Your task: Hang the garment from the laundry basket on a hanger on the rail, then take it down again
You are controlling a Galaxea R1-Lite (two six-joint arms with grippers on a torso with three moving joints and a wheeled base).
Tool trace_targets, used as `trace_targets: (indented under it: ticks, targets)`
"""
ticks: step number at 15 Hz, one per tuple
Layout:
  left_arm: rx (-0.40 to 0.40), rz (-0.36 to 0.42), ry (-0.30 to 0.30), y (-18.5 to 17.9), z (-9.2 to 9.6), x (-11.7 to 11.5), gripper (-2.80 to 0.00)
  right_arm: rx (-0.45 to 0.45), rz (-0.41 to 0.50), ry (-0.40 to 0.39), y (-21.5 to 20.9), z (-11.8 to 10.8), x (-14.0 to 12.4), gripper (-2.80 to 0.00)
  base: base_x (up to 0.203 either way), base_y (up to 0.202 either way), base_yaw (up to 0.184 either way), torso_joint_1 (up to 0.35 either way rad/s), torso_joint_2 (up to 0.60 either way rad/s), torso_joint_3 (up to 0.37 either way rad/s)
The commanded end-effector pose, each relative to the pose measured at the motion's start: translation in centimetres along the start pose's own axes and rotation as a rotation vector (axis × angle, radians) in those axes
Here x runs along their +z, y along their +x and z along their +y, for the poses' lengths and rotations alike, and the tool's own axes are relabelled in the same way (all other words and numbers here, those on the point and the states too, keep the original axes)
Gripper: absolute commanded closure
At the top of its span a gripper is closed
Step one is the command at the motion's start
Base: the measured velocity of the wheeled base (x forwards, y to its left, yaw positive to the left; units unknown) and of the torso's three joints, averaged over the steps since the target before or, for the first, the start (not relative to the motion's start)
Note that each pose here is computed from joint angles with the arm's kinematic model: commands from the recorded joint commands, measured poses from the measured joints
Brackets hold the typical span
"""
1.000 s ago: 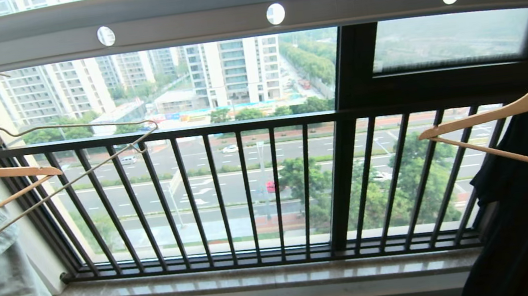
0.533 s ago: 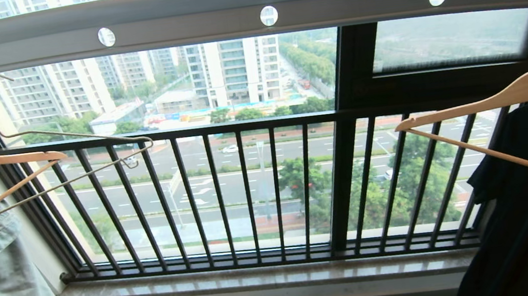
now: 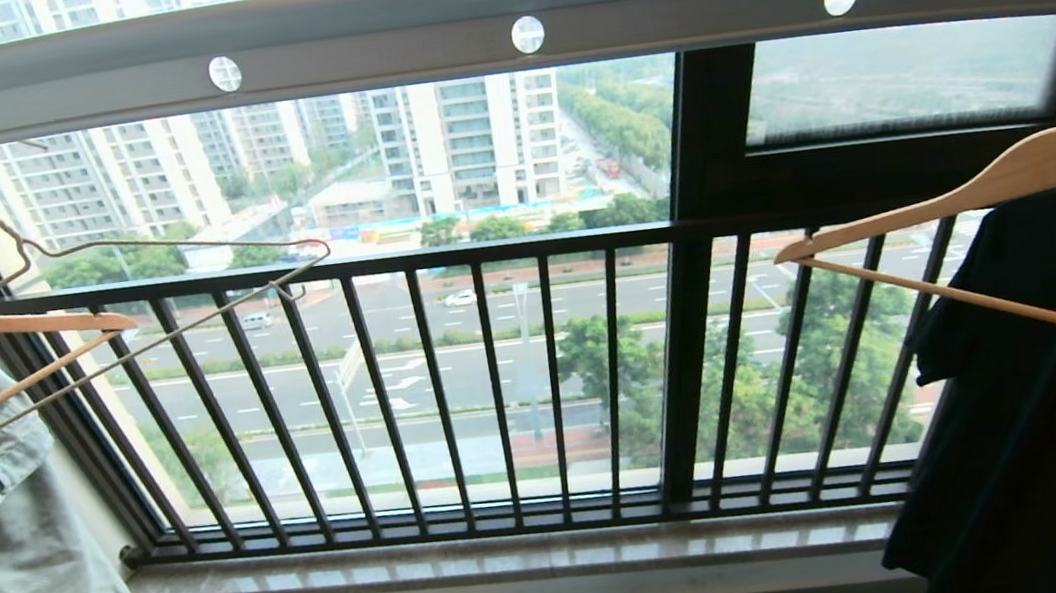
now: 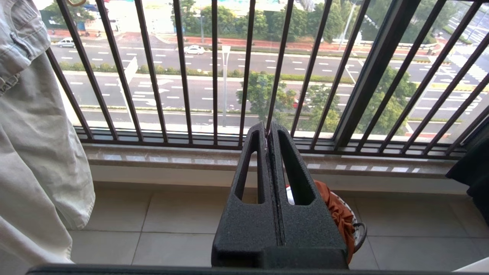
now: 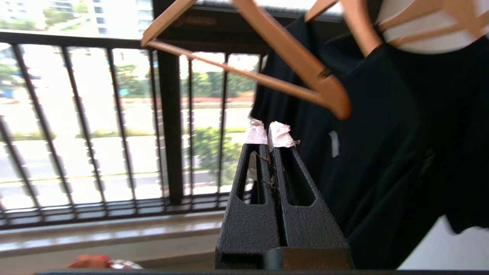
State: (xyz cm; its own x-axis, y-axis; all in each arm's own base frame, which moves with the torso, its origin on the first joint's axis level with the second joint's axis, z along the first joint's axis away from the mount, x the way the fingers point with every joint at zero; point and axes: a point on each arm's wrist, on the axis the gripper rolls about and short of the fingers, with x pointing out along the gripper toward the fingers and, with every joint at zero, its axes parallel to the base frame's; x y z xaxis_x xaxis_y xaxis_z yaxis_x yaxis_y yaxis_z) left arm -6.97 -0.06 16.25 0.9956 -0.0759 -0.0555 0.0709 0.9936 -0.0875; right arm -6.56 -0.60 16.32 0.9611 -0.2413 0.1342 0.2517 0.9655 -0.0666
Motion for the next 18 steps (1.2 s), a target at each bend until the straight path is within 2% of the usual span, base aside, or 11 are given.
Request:
trace_targets:
  ticks: [1, 3, 5, 8, 11, 13, 18]
  targets:
    - [0.013, 0.005, 0.023, 1.3, 0.4, -3.3, 0.0, 0.11, 0.064, 0.085, 0.6, 0.7, -3.1, 0.0, 0.0, 0.0, 0.0, 0.0, 0.0, 0.0]
    - [0.057, 0.0, 0.061, 2.5, 0.7, -4.9, 0.0, 0.177, 0.124, 0.062, 1.2, 1.2, -5.0, 0.0, 0.0, 0.0, 0.0, 0.0, 0.0, 0.0]
    - [0.081, -0.009, 0.1, 3.5, 0.9, -6.1, 0.0, 0.198, 0.131, 0.031, 1.9, 1.6, -6.5, 0.0, 0.0, 0.0, 0.0, 0.0, 0.0, 0.0]
    - [0.087, -0.001, 0.187, 4.4, 1.1, -7.5, 0.0, 0.242, 0.073, -0.032, 2.7, 2.1, -8.3, 0.0, 0.0, 0.0, 0.0, 0.0, 0.0, 0.0]
    - [0.077, 0.015, 0.191, 4.6, 1.1, -8.1, 0.0, 0.287, 0.109, -0.049, 2.8, 2.3, -9.1, 0.0, 0.0, 0.0, 0.0, 0.0, 0.0, 0.0]
    - [0.048, 0.027, 0.163, 4.8, 1.1, -8.5, 0.0, 0.299, 0.117, -0.025, 2.8, 2.3, -9.2, 0.0, 0.0, 0.0, 0.0, 0.0, 0.0, 0.0]
    - [0.046, 0.027, 0.138, 4.8, 1.1, -8.5, 0.0, 0.297, 0.12, 0.011, 2.8, 2.3, -9.1, 0.0, 0.0, 0.0, 0.0, 0.0, 0.0, 0.0]
